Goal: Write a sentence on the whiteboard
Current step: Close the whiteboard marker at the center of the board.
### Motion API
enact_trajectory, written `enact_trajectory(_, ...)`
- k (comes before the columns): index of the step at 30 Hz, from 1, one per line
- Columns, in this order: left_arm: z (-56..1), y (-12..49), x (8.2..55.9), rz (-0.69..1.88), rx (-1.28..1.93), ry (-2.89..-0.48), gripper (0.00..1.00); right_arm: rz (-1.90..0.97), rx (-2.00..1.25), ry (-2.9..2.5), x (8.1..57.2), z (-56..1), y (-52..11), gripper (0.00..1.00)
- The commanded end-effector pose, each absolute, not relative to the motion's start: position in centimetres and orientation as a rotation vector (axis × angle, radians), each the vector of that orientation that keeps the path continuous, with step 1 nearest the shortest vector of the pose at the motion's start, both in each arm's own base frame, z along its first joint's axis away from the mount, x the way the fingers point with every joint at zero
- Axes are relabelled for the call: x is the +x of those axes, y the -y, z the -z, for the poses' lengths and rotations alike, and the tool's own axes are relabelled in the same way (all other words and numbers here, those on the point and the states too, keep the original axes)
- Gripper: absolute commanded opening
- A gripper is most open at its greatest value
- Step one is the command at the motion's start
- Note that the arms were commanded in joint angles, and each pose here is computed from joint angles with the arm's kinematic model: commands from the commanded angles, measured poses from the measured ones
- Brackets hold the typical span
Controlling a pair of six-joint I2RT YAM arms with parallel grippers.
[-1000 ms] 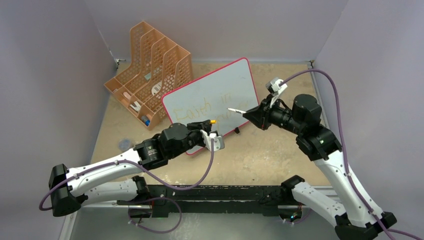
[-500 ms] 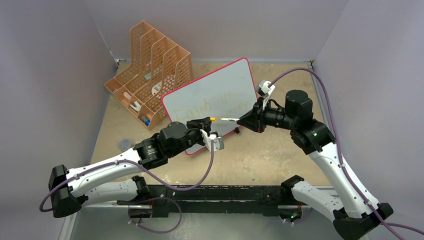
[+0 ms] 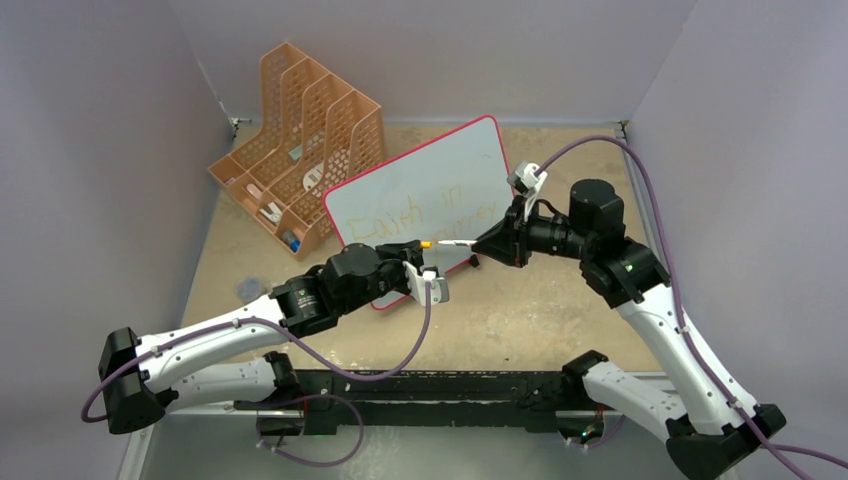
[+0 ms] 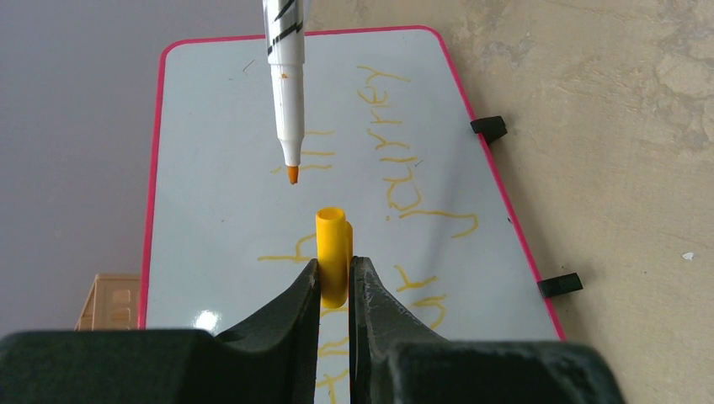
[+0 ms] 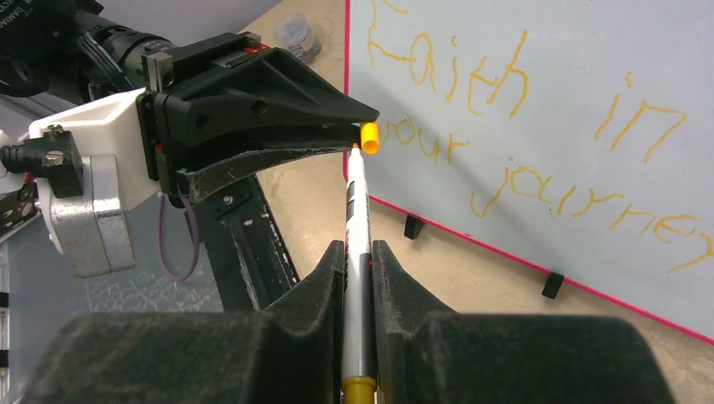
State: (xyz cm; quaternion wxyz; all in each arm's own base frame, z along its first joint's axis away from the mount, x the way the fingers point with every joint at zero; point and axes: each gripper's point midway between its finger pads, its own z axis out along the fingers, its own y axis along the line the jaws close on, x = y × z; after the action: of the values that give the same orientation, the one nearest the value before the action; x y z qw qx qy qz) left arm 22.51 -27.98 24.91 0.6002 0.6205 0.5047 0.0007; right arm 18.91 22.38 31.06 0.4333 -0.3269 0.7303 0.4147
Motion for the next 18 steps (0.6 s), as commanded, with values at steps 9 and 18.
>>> enact_trajectory(9, -28.78, 28.86, 22.31, 0.070, 1.360, -1.122, 0.00, -1.048, -0.829, -1.782, 19.24, -32.20, -22.85, 0.00)
enact_trajectory(18, -28.96, 29.03, 22.22, 0.080, 1.360, -1.116, 0.00, -1.062, -0.836, -1.788, 19.34, -31.95, -23.09, 0.00)
